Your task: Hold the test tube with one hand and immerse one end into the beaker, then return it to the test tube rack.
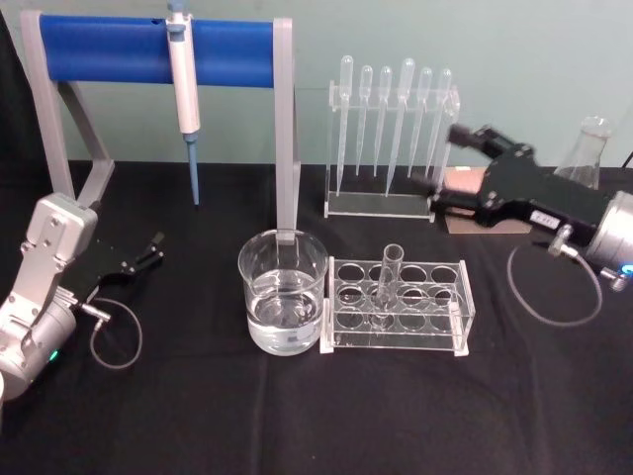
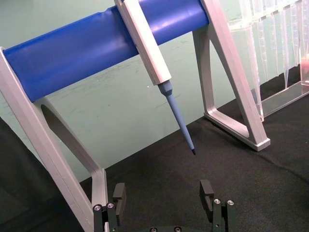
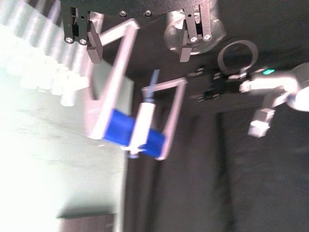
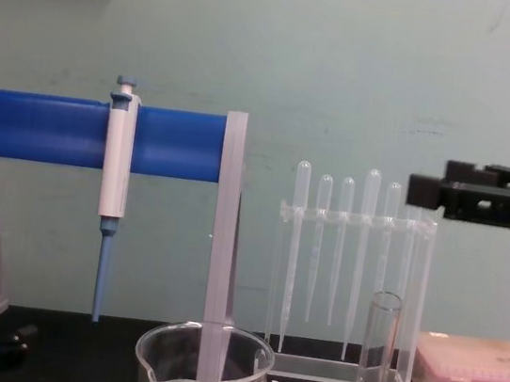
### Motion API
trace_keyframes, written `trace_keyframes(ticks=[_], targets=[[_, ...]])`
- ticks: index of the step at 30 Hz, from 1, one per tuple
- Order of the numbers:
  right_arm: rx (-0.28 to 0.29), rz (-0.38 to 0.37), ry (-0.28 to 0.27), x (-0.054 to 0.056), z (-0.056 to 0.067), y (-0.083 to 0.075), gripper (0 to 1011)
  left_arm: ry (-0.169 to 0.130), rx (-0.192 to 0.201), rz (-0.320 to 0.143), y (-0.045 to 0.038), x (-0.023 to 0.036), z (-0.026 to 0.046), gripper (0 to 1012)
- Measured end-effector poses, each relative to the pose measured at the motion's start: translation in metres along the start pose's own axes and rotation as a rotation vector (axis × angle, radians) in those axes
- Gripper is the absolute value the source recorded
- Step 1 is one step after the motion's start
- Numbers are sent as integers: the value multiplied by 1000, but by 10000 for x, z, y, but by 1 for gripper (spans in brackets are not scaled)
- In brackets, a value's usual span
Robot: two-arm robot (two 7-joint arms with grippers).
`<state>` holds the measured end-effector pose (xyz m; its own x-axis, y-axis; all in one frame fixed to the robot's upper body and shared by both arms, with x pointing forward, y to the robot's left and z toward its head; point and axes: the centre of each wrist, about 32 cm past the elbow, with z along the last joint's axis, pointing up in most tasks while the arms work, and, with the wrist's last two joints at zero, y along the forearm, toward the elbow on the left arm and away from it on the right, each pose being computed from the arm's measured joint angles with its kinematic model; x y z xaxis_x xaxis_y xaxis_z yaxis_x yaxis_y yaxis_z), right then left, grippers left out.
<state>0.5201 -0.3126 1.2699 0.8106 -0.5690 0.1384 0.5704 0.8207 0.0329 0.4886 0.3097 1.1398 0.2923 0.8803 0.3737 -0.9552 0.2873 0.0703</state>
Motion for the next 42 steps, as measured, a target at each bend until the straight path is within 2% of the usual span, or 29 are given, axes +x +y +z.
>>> trace_keyframes(ticks=[3, 5, 8, 9, 10, 12, 19, 23, 26, 30, 35, 42], targets=[[9, -76, 10, -31, -36, -50, 1000, 0, 0, 0, 0, 0, 0, 1000], [13, -179, 22, -86, -122, -106, 1000, 0, 0, 0, 0, 0, 0, 1000], [13, -265, 24, -132, -198, -143, 1000, 0, 0, 0, 0, 0, 0, 1000], [12, -327, 24, -169, -254, -160, 1000, 0, 0, 0, 0, 0, 0, 1000], [12, -327, 24, -169, -254, -160, 1002, 0, 0, 0, 0, 0, 0, 1000], [10, -437, 22, -244, -360, -182, 1000, 0, 0, 0, 0, 0, 0, 1000], [-16, -615, -5, -378, -525, -216, 1000, 0, 0, 0, 0, 0, 0, 1000], [-54, -667, -13, -413, -574, -225, 1000, 0, 0, 0, 0, 0, 0, 1000], [-118, -721, -15, -432, -642, -230, 1000, 0, 0, 0, 0, 0, 0, 1000], [-156, -741, -11, -422, -694, -239, 1002, 0, 0, 0, 0, 0, 0, 1000], [-227, -736, -53, -405, -727, -220, 1000, 0, 0, 0, 0, 0, 0, 1000], [-222, -736, -50, -408, -724, -223, 1002, 0, 0, 0, 0, 0, 0, 1000]])
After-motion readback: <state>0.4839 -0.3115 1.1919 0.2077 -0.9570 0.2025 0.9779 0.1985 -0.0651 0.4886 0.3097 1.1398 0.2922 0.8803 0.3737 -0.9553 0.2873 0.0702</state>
